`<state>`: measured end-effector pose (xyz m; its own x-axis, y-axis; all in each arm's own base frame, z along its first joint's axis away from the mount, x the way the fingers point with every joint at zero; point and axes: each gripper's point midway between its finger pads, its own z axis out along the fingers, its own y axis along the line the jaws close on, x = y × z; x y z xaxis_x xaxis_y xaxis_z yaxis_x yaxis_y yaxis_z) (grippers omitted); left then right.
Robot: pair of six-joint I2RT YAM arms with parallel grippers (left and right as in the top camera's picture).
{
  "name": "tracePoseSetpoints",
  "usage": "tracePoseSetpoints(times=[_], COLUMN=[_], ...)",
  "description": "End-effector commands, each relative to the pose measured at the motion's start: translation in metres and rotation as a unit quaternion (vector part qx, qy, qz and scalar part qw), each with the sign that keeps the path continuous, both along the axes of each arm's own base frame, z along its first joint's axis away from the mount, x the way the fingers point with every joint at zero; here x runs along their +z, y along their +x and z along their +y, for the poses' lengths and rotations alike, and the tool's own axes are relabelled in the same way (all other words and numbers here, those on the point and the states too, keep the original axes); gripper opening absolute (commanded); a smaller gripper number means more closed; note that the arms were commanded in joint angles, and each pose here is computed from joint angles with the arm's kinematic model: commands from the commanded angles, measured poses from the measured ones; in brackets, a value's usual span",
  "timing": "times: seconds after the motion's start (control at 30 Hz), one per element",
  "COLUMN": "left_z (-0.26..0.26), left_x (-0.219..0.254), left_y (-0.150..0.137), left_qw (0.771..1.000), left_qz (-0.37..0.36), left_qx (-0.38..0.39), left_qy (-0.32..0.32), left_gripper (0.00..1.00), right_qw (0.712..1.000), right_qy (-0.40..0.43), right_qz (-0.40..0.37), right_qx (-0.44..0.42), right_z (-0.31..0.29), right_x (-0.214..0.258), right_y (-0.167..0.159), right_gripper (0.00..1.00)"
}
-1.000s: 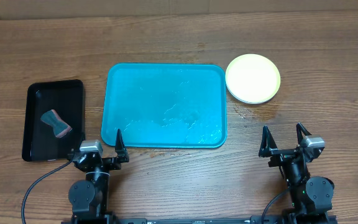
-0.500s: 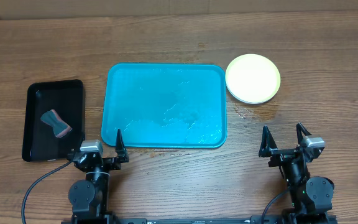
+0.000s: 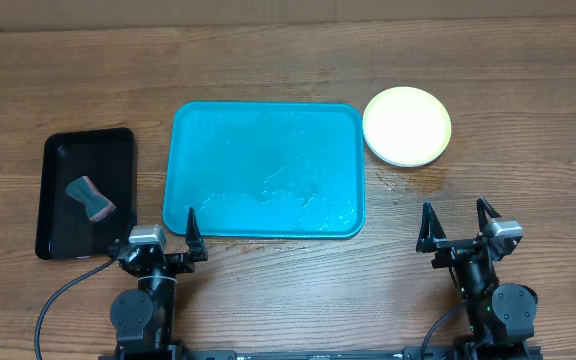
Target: Clean dirty plates on tray and stack at the side
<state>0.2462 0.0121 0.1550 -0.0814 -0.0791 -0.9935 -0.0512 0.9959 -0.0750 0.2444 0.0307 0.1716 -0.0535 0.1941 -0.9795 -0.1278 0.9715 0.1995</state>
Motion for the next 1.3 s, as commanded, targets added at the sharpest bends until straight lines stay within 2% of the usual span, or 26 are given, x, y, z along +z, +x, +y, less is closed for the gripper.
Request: tracePoseSetpoints(times=[0.0, 0.2, 1.27], left_z=[-0.0011, -0.001, -0.0011], left_x=[0.0007, 0.0007, 0.0007], left_y=[-0.0003, -0.0003, -0.0003], left_qw=[1.0, 1.0, 1.0], left_qz=[-0.003, -0.003, -0.003], left_qx=[-0.003, -0.003, -0.003], left_qy=[0.009, 0.009, 0.009], left_gripper=[1.0, 1.0, 1.0], right_qw=[1.0, 0.995, 0.996], right_qy=[-0.015, -0.094, -0.091], right_qz=[-0.003, -0.013, -0.013], right_qx=[-0.022, -0.012, -0.011], right_z=[-0.0082, -0.0056, -0.0051], right_x=[-0.0019, -0.0021, -0.0019], right_y=[0.0011, 0.0008, 0.0008], right_gripper=[1.0, 1.0, 1.0])
